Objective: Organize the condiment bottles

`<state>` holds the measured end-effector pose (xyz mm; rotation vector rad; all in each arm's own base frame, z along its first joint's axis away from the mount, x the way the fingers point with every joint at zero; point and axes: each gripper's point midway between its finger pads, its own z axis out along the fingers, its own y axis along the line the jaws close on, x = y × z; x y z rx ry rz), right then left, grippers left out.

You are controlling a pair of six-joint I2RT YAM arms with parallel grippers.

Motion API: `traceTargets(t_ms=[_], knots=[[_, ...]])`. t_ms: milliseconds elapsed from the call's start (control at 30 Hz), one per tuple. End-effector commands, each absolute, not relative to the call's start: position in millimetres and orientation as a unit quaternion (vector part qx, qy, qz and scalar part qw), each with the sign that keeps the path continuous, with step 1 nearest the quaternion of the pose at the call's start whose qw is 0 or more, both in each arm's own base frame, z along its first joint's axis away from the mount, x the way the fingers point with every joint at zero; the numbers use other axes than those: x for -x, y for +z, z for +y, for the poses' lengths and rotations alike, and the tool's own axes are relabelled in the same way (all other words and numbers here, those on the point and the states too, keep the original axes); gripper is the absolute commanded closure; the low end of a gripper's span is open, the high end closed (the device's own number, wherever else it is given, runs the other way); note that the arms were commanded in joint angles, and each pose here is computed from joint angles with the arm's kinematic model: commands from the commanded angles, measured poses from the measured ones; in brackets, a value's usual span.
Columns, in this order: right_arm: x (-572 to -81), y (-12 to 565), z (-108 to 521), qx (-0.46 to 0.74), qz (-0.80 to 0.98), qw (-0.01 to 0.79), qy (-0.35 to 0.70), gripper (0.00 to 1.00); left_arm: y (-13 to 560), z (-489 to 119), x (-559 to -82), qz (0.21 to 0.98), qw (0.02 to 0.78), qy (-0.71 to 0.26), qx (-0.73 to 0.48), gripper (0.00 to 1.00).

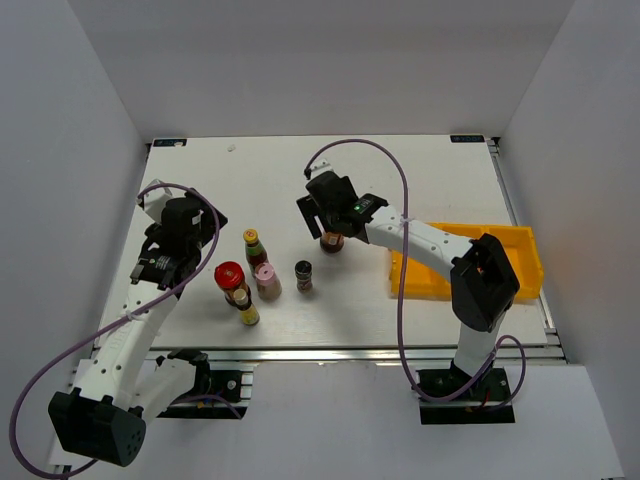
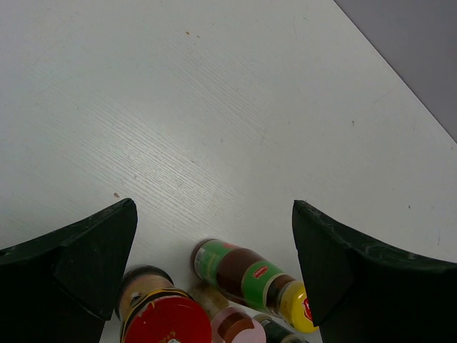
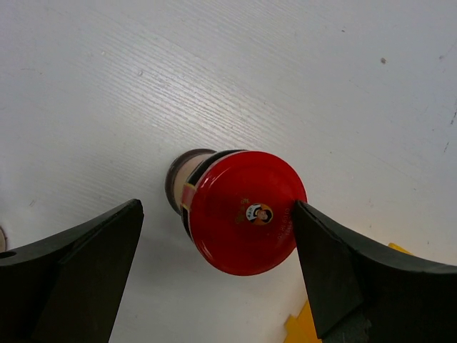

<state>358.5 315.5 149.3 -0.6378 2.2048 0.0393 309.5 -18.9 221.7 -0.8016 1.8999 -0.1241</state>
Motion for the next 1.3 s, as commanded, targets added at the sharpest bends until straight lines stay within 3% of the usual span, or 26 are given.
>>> traceTargets(t_ms=[0, 167, 433, 633, 900, 1267], knots=[[-354, 157, 318, 0.252, 0.874, 0.415, 0.034, 0.11, 224, -19, -309, 0.787, 0.516, -0.057, 0.335, 0.02], [-351, 175, 333, 0.266, 0.860, 0.429, 0.075, 0.11, 222, -19, -309, 0.788, 0.513, -0.056, 0.334, 0.02], [-366, 203, 332, 0.256, 0.845, 0.465, 0.059, 0.11, 225, -17, -306, 0.785, 0.519, -0.055, 0.334, 0.02], [-369, 178, 323, 0.251, 0.860, 0.444, 0.022, 0.11, 227, -13, -303, 0.781, 0.523, -0.050, 0.338, 0.02], [-366, 154, 339, 0.268, 0.871, 0.409, 0.053, 0.11, 229, -12, -303, 0.778, 0.526, -0.048, 0.339, 0.02], [-369, 139, 329, 0.230, 0.888, 0.391, 0.078, 0.23, 228, -11, -303, 0.778, 0.526, -0.045, 0.341, 0.02]])
